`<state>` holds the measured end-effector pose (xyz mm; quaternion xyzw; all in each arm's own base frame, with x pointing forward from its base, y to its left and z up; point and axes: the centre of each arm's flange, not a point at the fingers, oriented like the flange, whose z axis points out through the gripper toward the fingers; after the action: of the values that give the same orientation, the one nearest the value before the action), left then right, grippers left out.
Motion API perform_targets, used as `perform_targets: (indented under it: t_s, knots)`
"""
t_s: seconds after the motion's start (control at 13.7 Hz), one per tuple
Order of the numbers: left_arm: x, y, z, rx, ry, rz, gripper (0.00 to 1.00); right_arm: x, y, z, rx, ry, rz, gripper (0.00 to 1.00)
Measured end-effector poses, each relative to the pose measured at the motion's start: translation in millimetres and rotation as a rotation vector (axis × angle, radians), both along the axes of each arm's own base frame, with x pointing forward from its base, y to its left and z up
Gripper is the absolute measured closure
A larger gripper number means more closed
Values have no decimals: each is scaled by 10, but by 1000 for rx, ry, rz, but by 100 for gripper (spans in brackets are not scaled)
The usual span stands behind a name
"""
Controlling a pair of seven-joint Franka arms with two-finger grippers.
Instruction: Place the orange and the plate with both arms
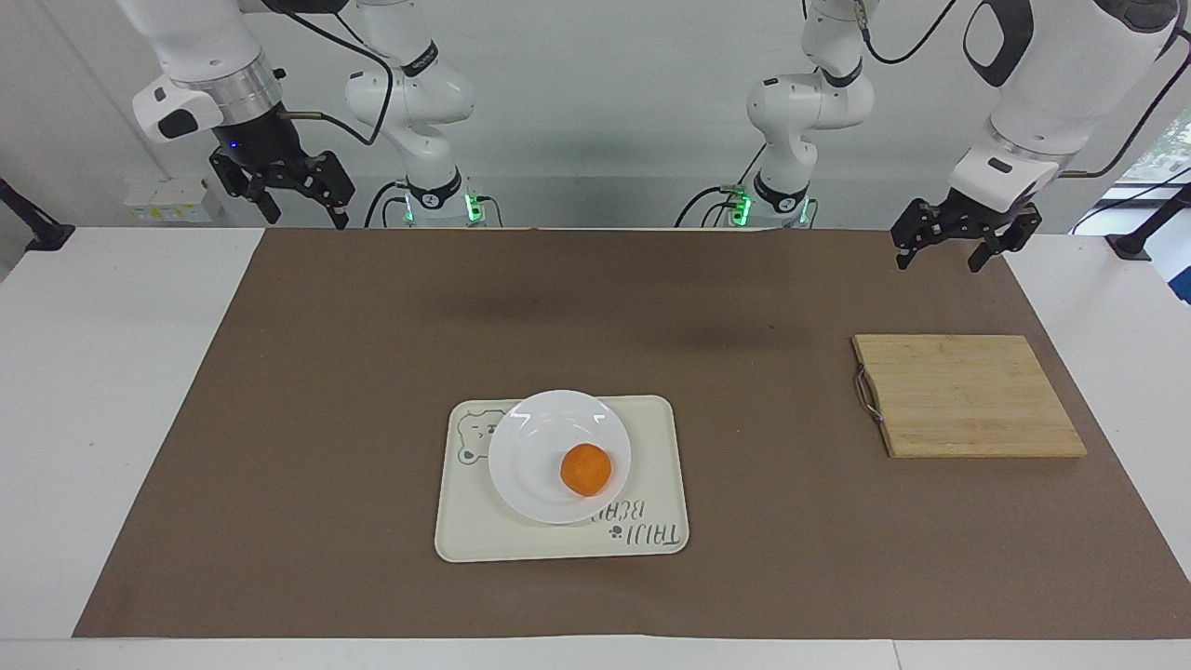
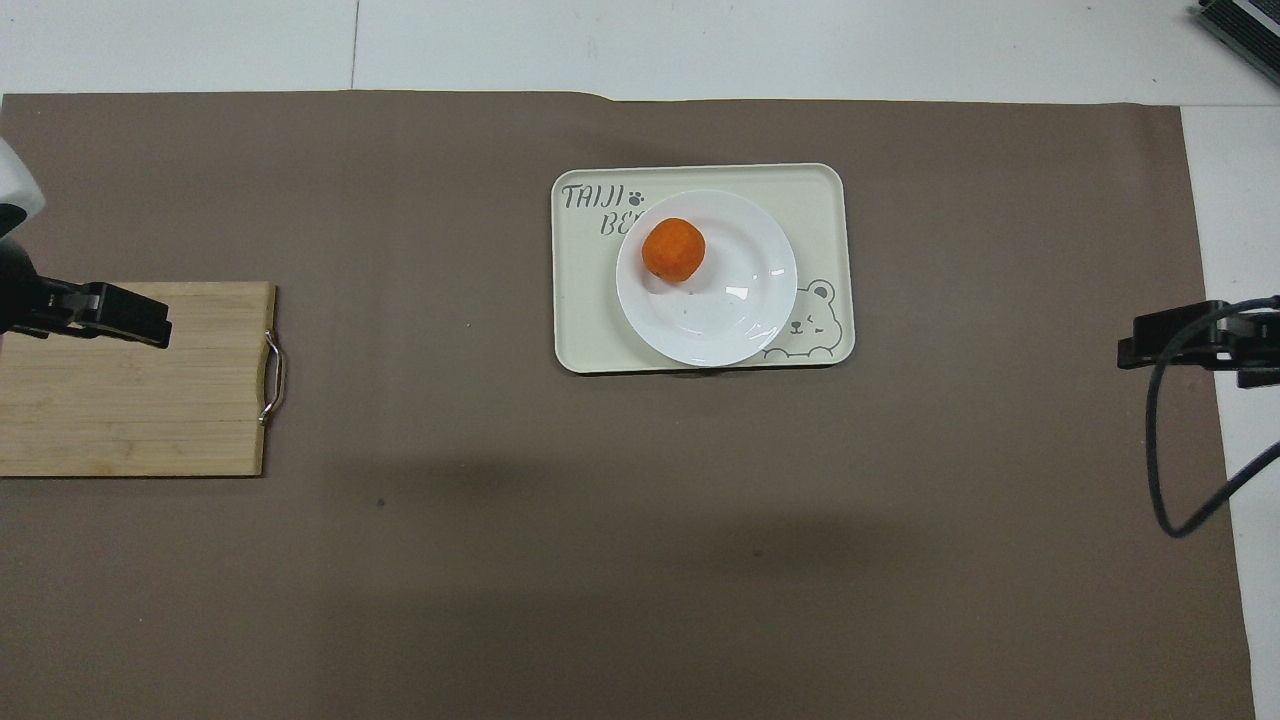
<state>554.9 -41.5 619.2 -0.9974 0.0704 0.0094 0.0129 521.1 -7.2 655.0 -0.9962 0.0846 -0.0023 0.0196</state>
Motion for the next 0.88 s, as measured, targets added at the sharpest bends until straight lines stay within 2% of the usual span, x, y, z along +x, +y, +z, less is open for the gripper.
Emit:
perform_targets:
  t_s: [0.58, 0.88]
  knots:
    - [0, 0, 0, 0, 0, 0, 0, 39, -19, -36, -8, 1, 86, 0]
    - [0, 0, 0, 0, 0, 0, 0, 6, 11, 51, -41, -20, 114, 0]
